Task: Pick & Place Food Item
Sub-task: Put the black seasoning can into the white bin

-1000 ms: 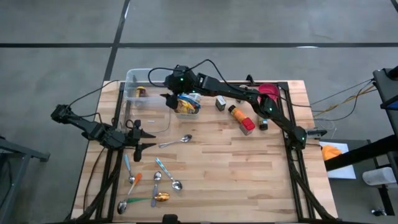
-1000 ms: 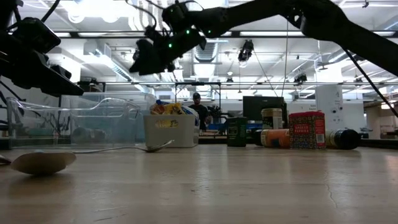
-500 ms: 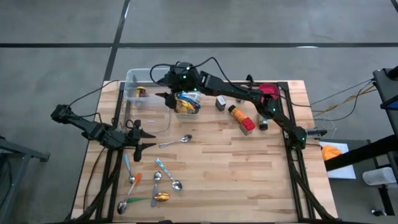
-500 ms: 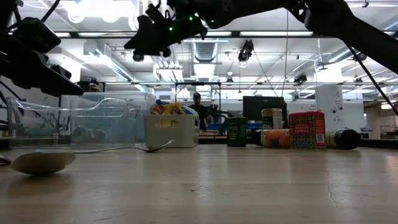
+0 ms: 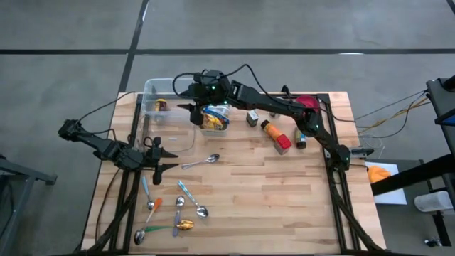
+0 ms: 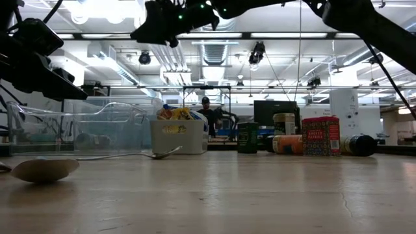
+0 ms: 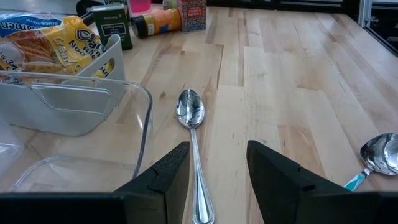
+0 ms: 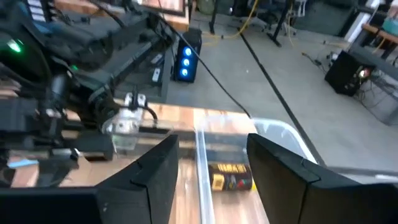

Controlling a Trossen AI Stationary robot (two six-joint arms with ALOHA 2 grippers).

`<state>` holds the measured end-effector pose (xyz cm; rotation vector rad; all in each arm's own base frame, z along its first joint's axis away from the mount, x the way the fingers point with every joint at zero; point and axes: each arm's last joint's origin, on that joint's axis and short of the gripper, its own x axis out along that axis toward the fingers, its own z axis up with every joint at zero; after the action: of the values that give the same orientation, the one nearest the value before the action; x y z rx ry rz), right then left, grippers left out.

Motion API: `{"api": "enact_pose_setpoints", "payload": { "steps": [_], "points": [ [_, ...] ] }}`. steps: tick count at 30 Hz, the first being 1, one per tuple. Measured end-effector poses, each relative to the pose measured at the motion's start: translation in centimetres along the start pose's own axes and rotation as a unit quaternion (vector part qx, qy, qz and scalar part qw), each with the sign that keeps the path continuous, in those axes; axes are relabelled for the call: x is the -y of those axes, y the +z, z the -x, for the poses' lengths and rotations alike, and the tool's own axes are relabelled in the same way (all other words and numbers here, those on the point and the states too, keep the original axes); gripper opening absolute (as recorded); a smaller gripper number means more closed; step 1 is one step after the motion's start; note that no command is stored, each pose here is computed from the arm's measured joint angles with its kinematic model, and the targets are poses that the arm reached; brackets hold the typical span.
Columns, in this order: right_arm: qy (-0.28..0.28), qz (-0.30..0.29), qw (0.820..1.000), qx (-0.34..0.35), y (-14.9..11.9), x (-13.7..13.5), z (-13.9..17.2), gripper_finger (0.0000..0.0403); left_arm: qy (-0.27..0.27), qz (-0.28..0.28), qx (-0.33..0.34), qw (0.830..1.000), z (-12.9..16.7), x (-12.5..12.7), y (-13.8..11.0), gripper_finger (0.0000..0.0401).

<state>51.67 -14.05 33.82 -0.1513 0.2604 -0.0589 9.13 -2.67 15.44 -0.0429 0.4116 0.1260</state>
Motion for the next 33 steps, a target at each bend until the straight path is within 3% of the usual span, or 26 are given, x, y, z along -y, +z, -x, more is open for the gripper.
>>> {"api": "enact_pose_setpoints", "payload": {
  "steps": [6,13,18,24,29,33],
  "points": [
    [0.007,0.001,0.997,0.071,0.8,-1.9,-0.7,0.0184,0.000,0.000,0.000,1.000,0.0,0.0,0.0,0.0164],
    [0.009,0.001,0.988,0.157,-2.1,-5.7,-2.7,0.0183,0.000,0.000,0.000,1.000,0.0,0.0,0.0,0.0163],
    [-0.042,0.003,0.991,0.130,-4.4,-7.5,-1.9,0.0183,0.000,0.000,0.000,1.000,0.0,0.0,0.0,0.0163],
    [-0.140,-0.009,0.988,0.060,-5.5,-9.0,3.1,0.0183,0.000,0.000,0.000,1.000,0.0,0.0,0.0,0.0163],
    [-0.232,-0.040,0.972,-0.011,-7.2,-10.5,8.6,0.0183,0.000,0.000,0.000,1.000,0.0,0.0,0.0,0.0163],
    [-0.266,-0.070,0.961,-0.037,-8.2,-10.6,12.8,0.0183,0.000,0.000,0.000,1.000,0.0,0.0,0.0,0.0163]
  ]
}}
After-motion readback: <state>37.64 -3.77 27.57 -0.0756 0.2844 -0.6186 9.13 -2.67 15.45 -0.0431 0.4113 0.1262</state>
